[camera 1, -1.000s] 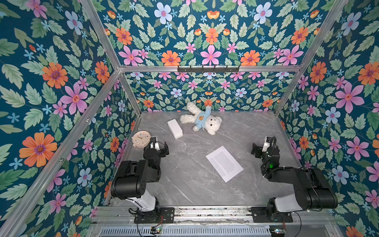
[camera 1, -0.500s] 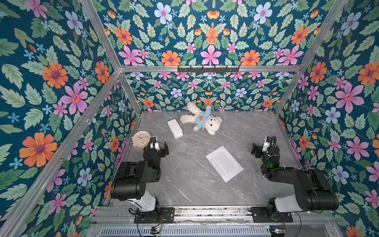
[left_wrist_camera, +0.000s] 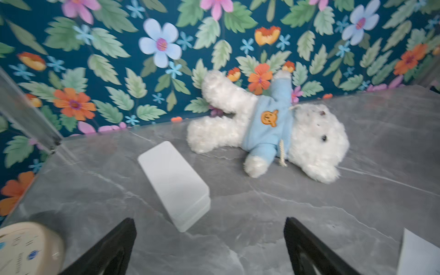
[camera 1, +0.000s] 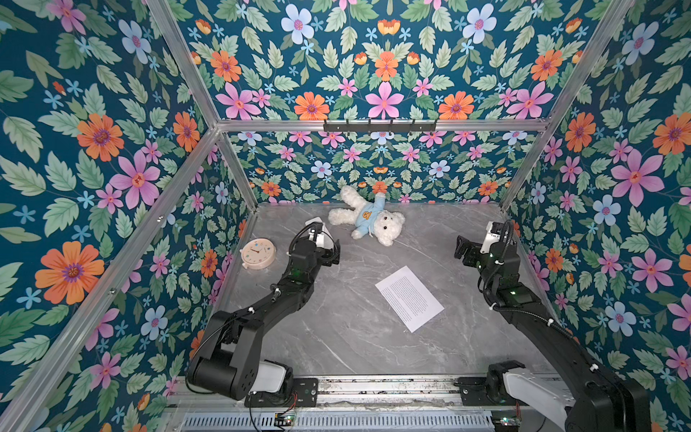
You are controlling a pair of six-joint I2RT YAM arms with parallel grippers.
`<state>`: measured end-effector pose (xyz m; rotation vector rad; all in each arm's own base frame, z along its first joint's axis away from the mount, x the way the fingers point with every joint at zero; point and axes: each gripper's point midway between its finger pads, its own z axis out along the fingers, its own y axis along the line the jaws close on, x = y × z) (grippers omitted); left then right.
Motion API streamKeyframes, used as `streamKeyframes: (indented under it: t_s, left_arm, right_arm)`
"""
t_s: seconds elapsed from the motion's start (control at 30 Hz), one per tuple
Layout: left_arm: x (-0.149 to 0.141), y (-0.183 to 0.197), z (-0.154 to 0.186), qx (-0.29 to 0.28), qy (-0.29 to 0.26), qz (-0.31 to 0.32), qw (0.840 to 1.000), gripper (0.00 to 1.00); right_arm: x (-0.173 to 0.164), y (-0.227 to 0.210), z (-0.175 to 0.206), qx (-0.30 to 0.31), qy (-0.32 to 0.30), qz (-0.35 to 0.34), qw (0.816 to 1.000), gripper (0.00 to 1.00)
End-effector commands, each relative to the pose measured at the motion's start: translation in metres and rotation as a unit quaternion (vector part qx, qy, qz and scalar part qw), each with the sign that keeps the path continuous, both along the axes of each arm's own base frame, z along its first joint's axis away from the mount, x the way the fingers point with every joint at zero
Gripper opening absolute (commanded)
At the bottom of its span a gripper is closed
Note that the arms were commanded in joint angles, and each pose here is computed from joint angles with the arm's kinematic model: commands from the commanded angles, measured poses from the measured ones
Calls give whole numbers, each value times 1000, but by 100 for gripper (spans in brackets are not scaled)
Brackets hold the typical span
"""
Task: Fold the rectangular paper in half along the long edge
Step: Pick up the paper from the center of the board.
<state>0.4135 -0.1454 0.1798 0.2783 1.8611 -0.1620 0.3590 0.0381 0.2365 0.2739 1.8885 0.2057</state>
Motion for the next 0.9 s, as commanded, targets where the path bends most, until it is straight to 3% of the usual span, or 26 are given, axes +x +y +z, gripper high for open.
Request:
streamKeyframes:
  t_s: [0.0,0.2,0.3,0.47,0.6,0.87]
  left_arm:
    - [-9,-41,-22,-27,63,-64,996,100]
    - [-12,-116,-46,-55,164,-131,976,100]
    - [-15,-143,-67,-56,210,-148,965,95]
    - [-23,-167,-93,-68,262,-162,949,82]
    - [-28,-184,-109,-63,284,-174,941,79]
    - [-43,-192,-141,-38,335,-180,924,77]
  right_arm:
    - [-40,11,-49,91,133,-2,987,99]
    - [-96,45,-92,233,228,21,945,98]
    - [-122,59,-114,269,267,21,925,92]
    - [-147,71,-146,302,305,2,903,76]
    - [-152,82,-168,330,334,-2,883,70]
    - [-147,87,-192,331,362,-16,871,65]
